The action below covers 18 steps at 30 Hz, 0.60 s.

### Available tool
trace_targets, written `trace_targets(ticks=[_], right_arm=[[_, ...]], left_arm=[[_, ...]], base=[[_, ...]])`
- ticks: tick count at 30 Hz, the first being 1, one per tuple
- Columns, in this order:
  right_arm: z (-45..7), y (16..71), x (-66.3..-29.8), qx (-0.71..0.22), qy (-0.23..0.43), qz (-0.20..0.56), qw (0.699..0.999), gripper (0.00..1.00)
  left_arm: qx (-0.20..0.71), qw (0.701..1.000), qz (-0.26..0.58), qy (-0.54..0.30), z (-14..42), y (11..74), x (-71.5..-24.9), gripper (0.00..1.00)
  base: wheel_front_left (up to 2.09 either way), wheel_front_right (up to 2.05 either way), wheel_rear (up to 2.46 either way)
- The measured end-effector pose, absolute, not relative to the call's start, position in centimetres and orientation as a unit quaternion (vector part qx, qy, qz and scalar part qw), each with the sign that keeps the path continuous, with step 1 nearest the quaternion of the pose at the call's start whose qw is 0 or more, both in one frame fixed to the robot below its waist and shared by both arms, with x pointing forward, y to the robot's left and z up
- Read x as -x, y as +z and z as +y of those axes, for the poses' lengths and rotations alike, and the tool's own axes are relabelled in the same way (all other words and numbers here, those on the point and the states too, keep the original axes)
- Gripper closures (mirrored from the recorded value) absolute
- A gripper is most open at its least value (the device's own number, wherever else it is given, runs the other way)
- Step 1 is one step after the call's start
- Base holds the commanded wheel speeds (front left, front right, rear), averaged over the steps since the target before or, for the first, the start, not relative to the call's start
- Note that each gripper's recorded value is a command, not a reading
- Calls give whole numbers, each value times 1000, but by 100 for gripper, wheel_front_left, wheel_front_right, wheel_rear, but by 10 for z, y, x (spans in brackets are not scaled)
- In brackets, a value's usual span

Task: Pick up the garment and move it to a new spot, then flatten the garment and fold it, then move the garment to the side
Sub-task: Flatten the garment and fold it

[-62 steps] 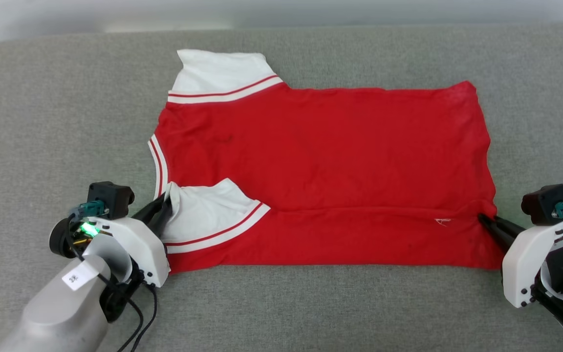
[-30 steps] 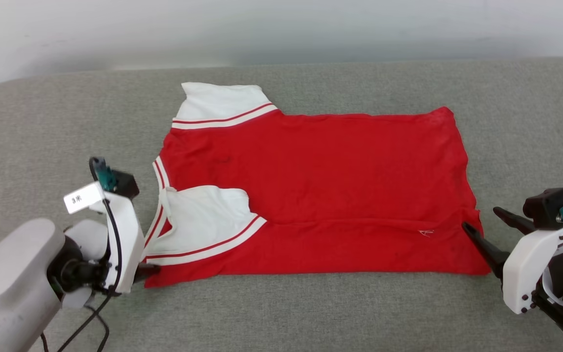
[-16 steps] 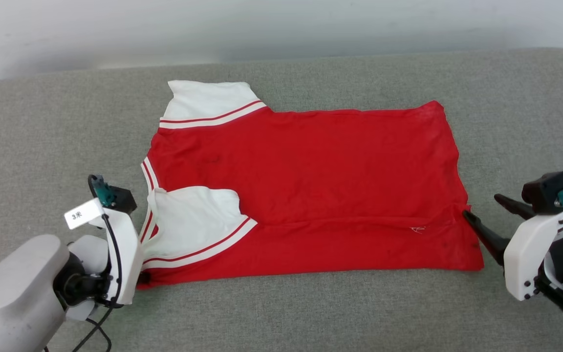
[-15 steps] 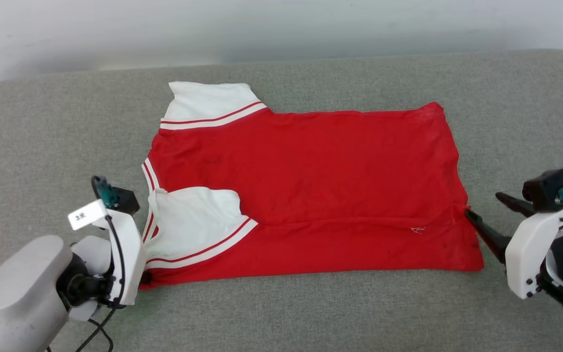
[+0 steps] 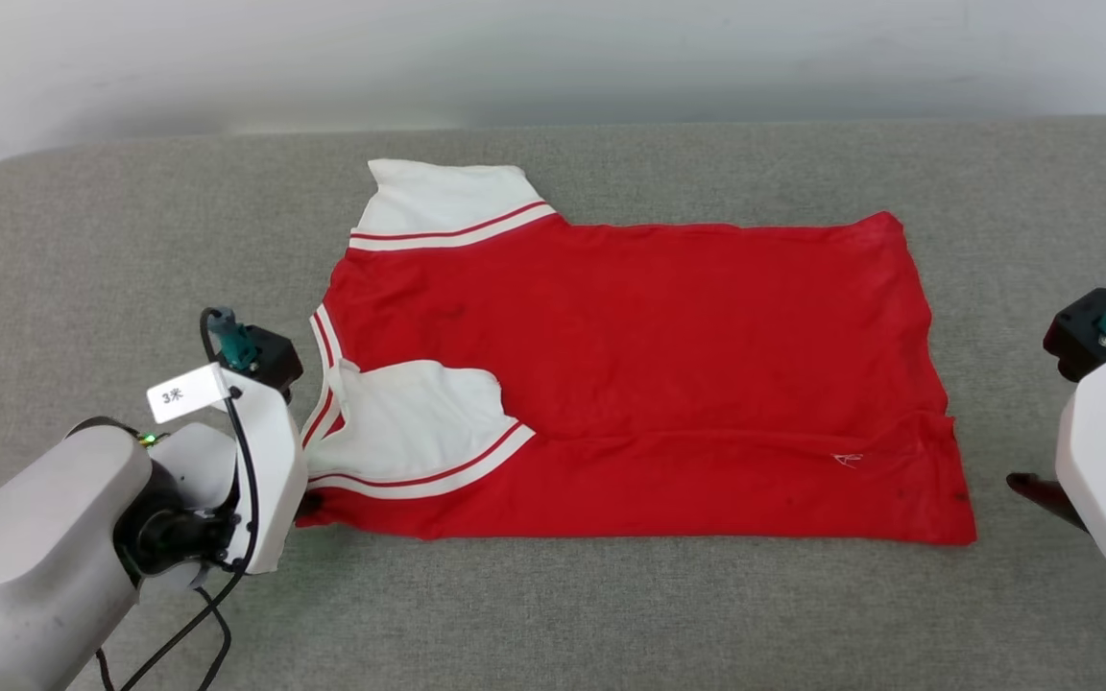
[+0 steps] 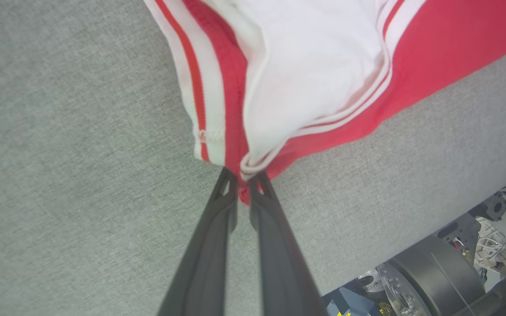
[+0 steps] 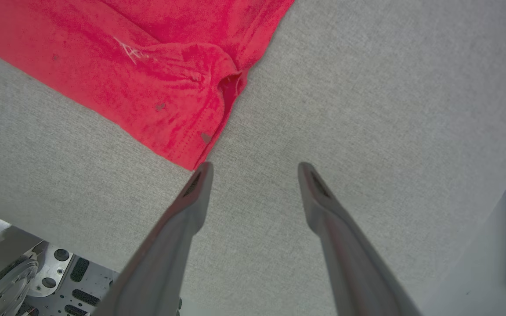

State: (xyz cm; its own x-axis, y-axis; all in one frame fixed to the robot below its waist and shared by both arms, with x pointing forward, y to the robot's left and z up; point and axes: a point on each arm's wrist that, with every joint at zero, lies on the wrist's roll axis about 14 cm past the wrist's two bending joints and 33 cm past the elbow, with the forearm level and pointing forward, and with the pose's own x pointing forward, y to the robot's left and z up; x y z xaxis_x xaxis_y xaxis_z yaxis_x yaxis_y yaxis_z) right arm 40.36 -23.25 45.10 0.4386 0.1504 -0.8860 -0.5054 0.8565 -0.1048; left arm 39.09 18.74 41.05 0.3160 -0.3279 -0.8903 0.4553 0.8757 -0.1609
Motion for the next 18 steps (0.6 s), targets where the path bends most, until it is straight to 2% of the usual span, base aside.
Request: trace_targets(ticks=[14, 18], right_arm=[[-201, 369, -390, 121, 222, 577, 777, 0], [-200, 359, -387, 113, 221, 582, 774, 0]], left_arm=[[-64, 799, 540, -257, 180, 395, -396, 100], [-60, 797, 543, -257, 180, 390, -396, 100]], base=[[0, 0, 0], [0, 0, 0]])
